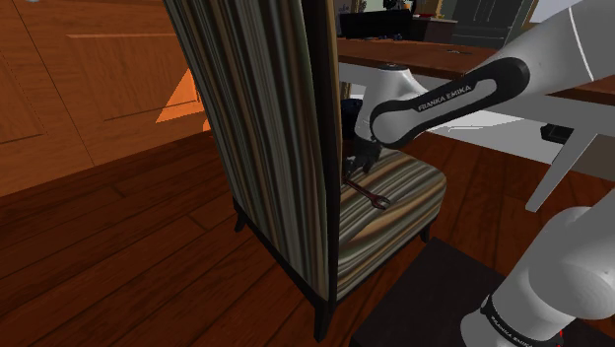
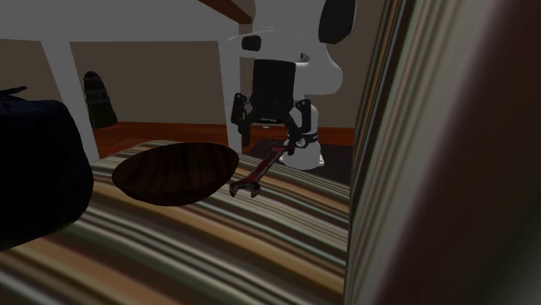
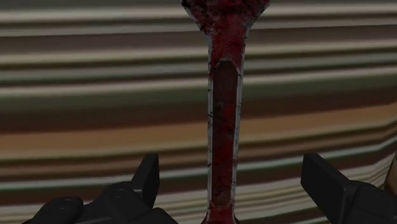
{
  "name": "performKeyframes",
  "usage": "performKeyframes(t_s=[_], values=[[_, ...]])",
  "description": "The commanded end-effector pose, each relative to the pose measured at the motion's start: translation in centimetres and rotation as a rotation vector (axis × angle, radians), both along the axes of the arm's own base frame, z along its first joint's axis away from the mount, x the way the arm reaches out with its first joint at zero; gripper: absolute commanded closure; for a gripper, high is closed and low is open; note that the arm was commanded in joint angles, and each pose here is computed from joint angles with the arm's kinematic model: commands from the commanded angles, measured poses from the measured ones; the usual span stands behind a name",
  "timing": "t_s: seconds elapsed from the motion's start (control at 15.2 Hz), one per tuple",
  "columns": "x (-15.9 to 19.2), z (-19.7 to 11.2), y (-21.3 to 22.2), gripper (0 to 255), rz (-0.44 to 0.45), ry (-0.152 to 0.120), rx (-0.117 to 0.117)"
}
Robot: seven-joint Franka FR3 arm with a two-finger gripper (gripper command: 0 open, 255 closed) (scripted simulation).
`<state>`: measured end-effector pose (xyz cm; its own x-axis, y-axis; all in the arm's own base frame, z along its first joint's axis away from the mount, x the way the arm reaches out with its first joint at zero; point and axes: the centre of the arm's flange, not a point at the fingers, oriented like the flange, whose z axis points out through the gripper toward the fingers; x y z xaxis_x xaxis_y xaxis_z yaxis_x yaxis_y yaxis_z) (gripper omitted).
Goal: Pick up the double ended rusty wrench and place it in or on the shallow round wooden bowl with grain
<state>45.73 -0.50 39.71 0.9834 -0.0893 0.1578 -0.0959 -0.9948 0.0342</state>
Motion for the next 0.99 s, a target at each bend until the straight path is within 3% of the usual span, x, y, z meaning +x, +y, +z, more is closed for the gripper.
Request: performKeyframes(t_s=[0.0, 0.13, 0.66, 0.73, 0.92], values=[[0.2, -1.1, -0.2, 0, 0.0, -0.001, 0.0], [0.4, -2.4, -0.2, 0, 0.0, -0.001, 0.0], [0.4, -2.4, -0.2, 0, 0.0, -0.001, 0.0], [0.4, -2.4, -0.2, 255, 0.0, -0.001, 0.0], [0.4, -2.4, -0.2, 255, 0.0, -0.001, 0.0]])
